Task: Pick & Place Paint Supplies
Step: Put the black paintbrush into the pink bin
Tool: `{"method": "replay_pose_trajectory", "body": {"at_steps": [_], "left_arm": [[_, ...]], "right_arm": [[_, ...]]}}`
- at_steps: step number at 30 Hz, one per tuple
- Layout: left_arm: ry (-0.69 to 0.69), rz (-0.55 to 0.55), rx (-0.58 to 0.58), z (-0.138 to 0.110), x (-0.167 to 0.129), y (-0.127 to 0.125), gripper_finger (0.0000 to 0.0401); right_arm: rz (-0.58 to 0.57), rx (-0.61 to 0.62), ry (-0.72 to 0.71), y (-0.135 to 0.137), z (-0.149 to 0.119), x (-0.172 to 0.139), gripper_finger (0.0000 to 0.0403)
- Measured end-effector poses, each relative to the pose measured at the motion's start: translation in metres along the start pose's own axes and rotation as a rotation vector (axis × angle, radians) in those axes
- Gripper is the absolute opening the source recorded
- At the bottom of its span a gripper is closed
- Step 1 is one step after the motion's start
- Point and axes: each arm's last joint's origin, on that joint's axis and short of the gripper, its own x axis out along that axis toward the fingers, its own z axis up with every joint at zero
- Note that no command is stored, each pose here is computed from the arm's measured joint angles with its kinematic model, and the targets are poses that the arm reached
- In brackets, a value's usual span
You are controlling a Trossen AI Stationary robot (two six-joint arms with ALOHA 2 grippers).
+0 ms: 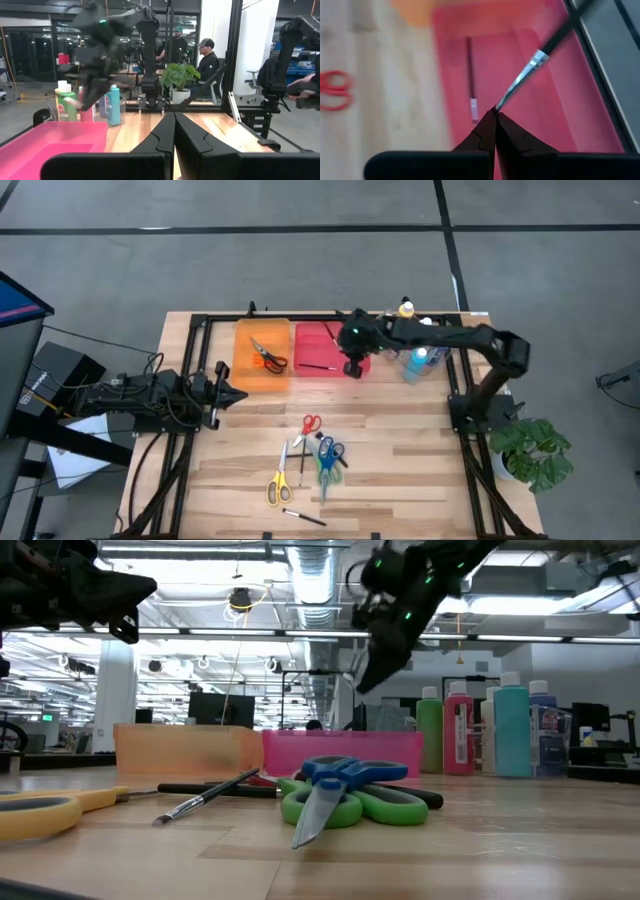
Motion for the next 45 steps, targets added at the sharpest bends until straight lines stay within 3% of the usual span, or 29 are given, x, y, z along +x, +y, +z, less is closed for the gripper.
{"method": "replay_pose_trajectory", "body": {"at_steps": [5, 16, 33, 40, 45], "left_arm": [[-0.022, 0.0, 0.001, 0.002, 0.0, 0.0, 0.0002], [-0.022, 0.0, 0.0, 0.002, 0.0, 0.0, 0.0002], [-0.021, 0.0, 0.0, 0.002, 0.0, 0.0, 0.0002], [-0.021, 0.0, 0.0, 0.002, 0.0, 0.0, 0.0002], [-0.021, 0.0, 0.0, 0.002, 0.0, 0.0, 0.0002]], "right_arm": [[-0.01, 0.01, 0.131, -0.021, 0.003, 0.033, 0.0], [-0.008, -0.01, 0.423, -0.034, -0.001, 0.087, 0.0], [-0.041, -0.033, 0.493, -0.037, -0.001, 0.097, 0.0006], [-0.04, -0.03, 0.495, -0.036, -0.002, 0.097, 0.0031], [-0.048, -0.001, 0.496, -0.039, -0.002, 0.097, 0.008]]}}
